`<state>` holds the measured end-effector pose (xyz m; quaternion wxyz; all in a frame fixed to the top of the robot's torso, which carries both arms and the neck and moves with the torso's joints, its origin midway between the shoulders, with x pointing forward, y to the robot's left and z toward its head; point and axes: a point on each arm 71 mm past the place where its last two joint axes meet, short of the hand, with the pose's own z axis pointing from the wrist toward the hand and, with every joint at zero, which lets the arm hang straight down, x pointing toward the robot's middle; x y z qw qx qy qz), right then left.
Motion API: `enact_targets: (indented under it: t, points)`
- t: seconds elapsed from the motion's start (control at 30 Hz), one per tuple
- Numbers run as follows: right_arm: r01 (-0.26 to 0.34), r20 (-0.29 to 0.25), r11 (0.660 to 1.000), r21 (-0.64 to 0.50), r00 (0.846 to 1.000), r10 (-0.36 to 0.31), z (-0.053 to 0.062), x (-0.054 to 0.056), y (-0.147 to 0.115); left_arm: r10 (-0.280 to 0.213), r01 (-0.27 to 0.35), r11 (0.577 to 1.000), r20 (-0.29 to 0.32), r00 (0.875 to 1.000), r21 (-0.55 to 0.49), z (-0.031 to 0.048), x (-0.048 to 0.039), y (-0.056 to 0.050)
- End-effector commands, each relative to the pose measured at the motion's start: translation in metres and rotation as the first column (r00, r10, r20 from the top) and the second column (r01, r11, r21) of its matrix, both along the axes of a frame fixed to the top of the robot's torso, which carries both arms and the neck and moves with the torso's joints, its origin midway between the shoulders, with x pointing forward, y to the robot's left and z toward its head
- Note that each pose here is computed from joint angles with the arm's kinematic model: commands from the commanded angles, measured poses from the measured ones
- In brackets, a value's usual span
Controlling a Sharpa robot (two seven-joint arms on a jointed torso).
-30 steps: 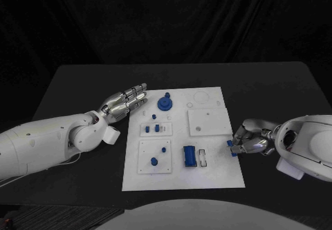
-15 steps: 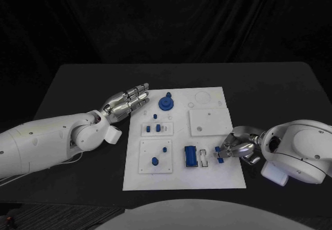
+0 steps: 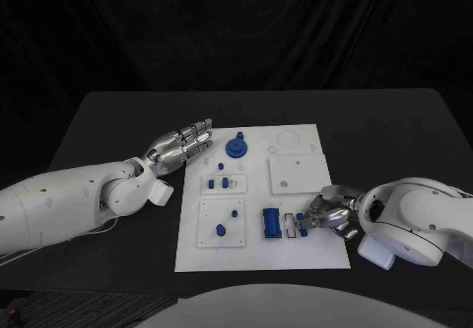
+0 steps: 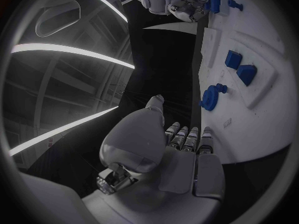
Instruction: Assemble the parts on the task board
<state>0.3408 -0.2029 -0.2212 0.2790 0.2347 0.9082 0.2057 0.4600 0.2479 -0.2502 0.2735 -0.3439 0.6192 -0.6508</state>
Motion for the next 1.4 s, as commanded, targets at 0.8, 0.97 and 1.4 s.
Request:
enact_targets:
  t: [0.8, 0.97, 1.4]
  points:
    - [-0.040, -0.029, 0.999, -0.016, 0.999, 0.039, -0.0093, 0.0011, 0.0082, -0.013, 0.013, 1.000, 0.007, 1.000, -0.014, 0.0004, 0.0003, -0.0037]
    - [-0.038, -0.027, 0.999, -0.017, 0.999, 0.038, -0.0100, 0.0021, 0.0088, -0.014, 0.014, 1.000, 0.007, 1.000, -0.014, 0.0003, 0.0005, -0.0039]
    - [-0.034, -0.024, 0.999, -0.016, 0.999, 0.034, -0.0110, 0.0036, 0.0095, -0.019, 0.019, 1.000, 0.005, 1.000, -0.015, -0.0002, 0.0011, -0.0051]
